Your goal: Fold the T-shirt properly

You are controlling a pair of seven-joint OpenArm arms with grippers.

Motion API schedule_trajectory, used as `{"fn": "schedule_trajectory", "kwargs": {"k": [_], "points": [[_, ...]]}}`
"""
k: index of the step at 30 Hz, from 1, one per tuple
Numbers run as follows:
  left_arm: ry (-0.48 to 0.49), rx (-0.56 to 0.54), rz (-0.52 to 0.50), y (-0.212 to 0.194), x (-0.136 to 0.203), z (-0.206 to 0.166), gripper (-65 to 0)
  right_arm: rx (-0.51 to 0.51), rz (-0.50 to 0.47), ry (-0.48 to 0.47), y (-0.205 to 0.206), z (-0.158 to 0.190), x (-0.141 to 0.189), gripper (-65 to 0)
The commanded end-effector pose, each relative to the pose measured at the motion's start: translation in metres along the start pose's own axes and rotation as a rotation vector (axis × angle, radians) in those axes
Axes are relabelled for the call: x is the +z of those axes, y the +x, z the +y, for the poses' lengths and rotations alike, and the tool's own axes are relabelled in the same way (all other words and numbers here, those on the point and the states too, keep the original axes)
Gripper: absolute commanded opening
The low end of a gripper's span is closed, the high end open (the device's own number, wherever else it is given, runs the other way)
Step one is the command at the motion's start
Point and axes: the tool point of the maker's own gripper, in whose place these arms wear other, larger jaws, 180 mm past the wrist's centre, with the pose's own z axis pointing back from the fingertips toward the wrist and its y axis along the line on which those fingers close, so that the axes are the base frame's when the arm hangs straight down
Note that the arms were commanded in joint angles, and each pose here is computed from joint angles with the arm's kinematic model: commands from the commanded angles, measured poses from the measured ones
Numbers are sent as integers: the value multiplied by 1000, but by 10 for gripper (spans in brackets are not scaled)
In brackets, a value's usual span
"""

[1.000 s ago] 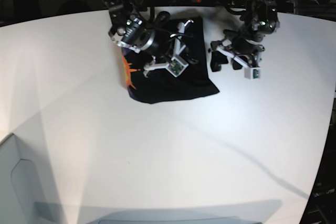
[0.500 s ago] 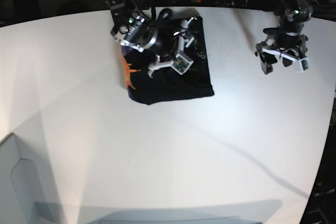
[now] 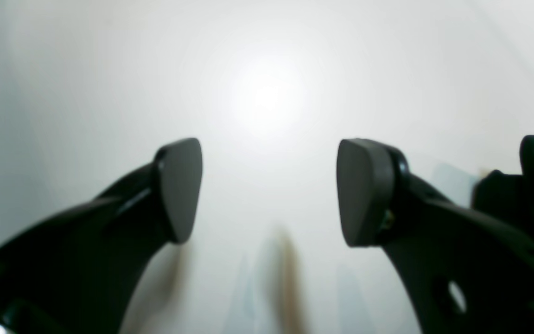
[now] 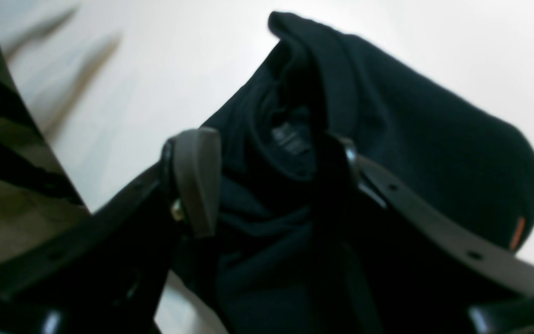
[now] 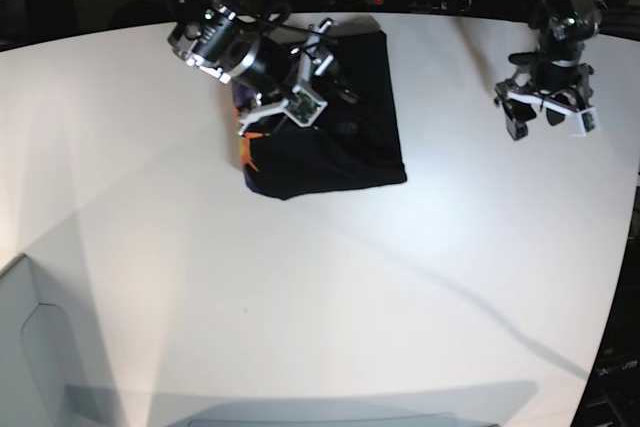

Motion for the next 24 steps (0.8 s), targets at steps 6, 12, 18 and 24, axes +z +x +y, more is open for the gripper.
{"fn": "schedule_trajectory", "kwargs": {"k": [6,12,18,24], "points": [[-1,-18,-36,11,4,1,-213,-33,-2,37,-7,6,-10,-315],[5,-23,-16,3,7,4,-213,-46,16,48,-14,10,-13,-319],[18,-22,-16,3,9,8,-213,-45,15,48,-14,9,-13,-493],[53,-13,-26,6,13,21,-213,-44,8,46,-12,10,-11,-650]]}}
